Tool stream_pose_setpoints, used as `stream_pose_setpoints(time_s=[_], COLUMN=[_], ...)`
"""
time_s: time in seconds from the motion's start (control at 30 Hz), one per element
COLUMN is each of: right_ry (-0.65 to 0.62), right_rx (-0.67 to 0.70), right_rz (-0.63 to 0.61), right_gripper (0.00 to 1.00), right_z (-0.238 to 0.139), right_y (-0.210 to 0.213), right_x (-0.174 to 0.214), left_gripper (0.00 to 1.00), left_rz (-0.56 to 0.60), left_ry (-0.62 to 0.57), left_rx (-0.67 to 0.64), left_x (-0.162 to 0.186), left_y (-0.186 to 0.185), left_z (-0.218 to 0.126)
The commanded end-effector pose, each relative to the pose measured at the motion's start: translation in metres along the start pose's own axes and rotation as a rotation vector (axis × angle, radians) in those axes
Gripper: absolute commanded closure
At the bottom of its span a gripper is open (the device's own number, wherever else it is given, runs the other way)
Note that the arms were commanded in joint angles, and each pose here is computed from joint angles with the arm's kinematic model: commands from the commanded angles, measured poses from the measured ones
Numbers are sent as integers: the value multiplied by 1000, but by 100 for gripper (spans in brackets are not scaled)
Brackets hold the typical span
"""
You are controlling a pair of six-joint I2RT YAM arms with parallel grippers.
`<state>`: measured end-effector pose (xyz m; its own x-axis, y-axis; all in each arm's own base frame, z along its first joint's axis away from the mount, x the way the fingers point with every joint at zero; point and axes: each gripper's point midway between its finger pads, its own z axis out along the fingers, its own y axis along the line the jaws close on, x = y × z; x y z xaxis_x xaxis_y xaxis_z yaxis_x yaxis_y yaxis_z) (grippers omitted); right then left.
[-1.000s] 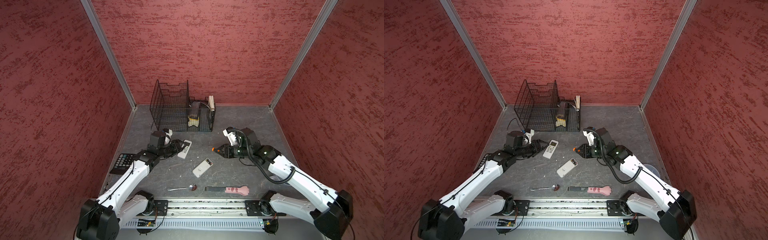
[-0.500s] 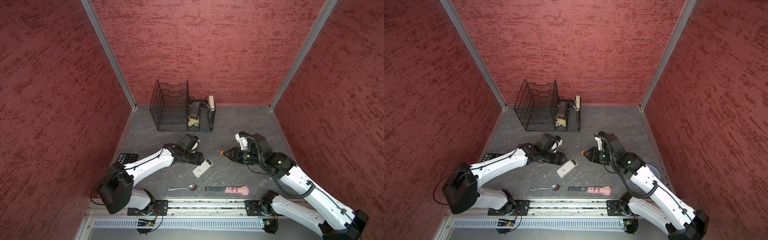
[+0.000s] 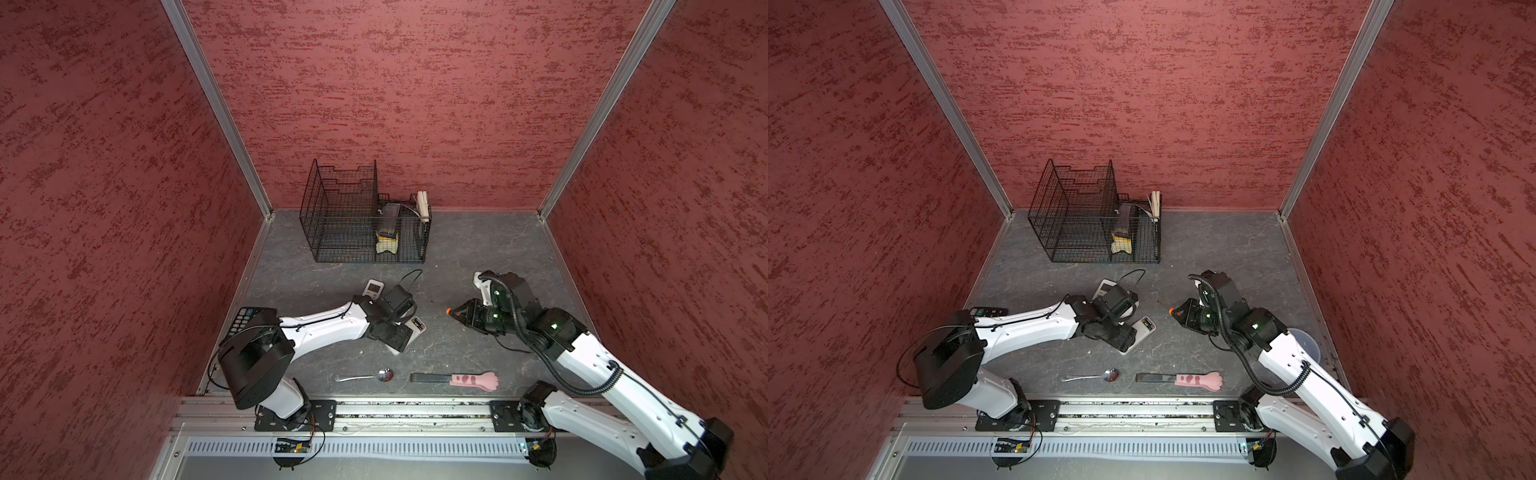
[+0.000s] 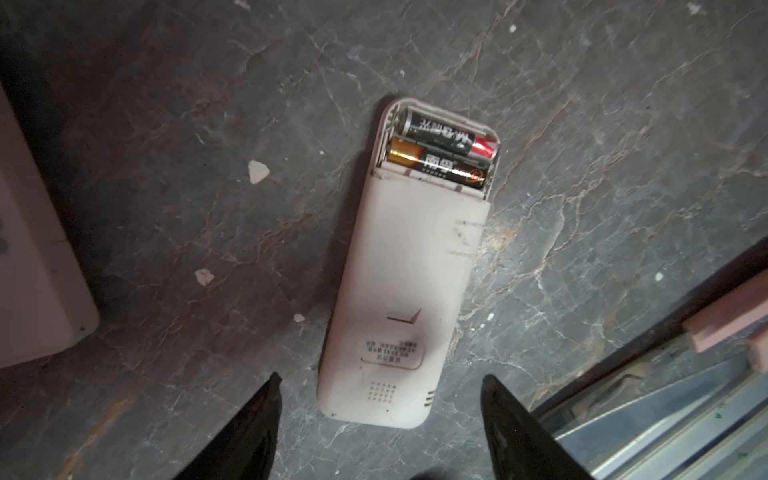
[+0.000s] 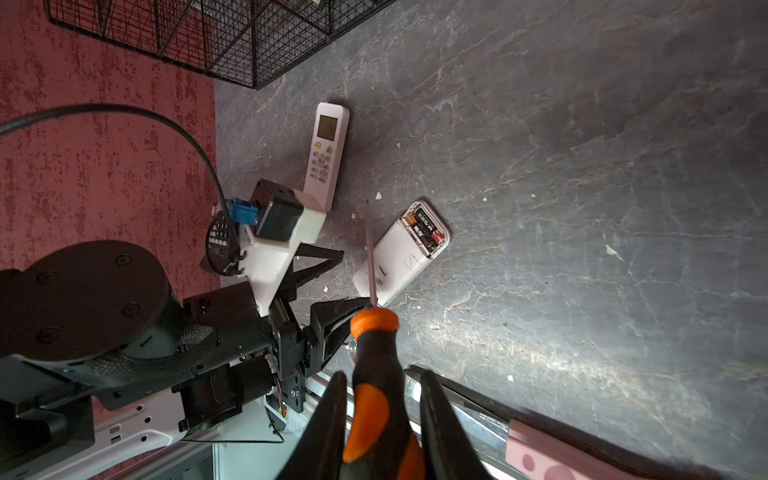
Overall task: Unload the batteries from the remote control
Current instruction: 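Grasp the white remote's body below the battery compartment with the left gripper, then bring the screwdriver tip to the battery compartment with the right gripper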
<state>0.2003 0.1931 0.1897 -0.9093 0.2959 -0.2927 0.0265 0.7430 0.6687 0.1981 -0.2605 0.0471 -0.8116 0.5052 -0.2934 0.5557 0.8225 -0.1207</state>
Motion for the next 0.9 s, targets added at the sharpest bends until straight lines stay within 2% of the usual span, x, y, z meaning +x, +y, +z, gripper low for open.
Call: stream_pose_setpoints(time_s=[0.0,0.6,0.87], right_ry=[-66,-45,-3], right_rx=[-14,-9,2], right_rz=[48,101,111], right_gripper=[100,100,100], right_z=[-3,6,14], right_y=[1,-9,-14], right_x=[-12,-5,3], left_gripper=[25,31,43], left_rz=[54,120,148], left_ry=[-16,50,52], left_rx=[-28,-55,-57], left_x=[-8,10,12], left_y=[0,-10,-14], left_z=[3,34,37])
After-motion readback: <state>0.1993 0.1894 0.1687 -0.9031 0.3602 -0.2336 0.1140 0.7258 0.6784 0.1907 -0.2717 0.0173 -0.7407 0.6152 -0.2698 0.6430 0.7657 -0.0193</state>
